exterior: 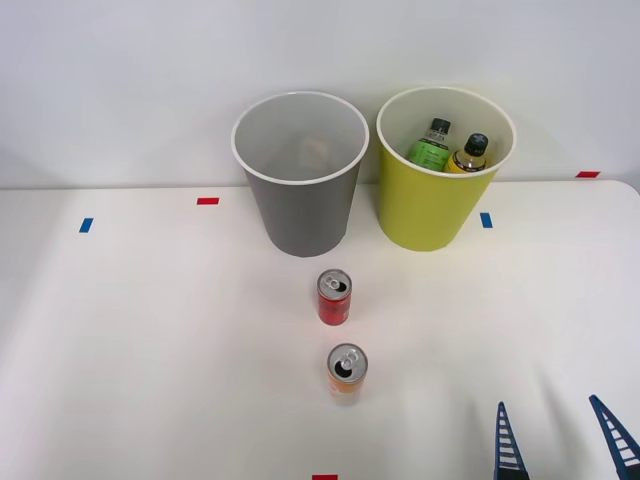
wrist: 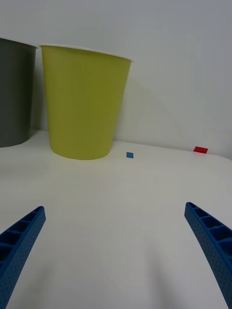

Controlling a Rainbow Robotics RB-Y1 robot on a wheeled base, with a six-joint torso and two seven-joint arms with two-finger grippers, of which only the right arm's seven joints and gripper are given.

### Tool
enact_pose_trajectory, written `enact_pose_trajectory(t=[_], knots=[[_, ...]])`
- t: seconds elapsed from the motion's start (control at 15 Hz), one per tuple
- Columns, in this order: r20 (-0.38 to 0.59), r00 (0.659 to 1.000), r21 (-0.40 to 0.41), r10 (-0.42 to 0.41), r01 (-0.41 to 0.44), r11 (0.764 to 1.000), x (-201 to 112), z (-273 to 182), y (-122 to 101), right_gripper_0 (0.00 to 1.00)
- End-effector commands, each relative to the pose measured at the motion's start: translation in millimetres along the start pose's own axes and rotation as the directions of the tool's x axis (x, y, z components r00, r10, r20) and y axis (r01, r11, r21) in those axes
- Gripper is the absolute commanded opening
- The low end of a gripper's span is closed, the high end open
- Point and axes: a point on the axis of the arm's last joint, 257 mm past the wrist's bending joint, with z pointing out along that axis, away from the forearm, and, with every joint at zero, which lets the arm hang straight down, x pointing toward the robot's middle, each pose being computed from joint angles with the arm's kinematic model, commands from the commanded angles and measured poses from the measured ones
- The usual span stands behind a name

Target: Put cans in the gray bin, plastic bottles in the light green bin

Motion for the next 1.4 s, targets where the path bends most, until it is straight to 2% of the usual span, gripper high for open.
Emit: enact_pose_trajectory(t=[0.07,1.27,1.33,1.4], knots=[[0.0,1.0,0.0,0.0,0.0,1.0,0,0,0,1.0],[0.0,1.0,0.0,0.0,0.0,1.0,0,0,0,1.0],[-0.054,0.999,0.004,0.01,-0.01,1.0,19,-10,2,1.0],[-0.057,0.998,0.003,0.011,-0.011,1.0,22,-11,1,1.0]])
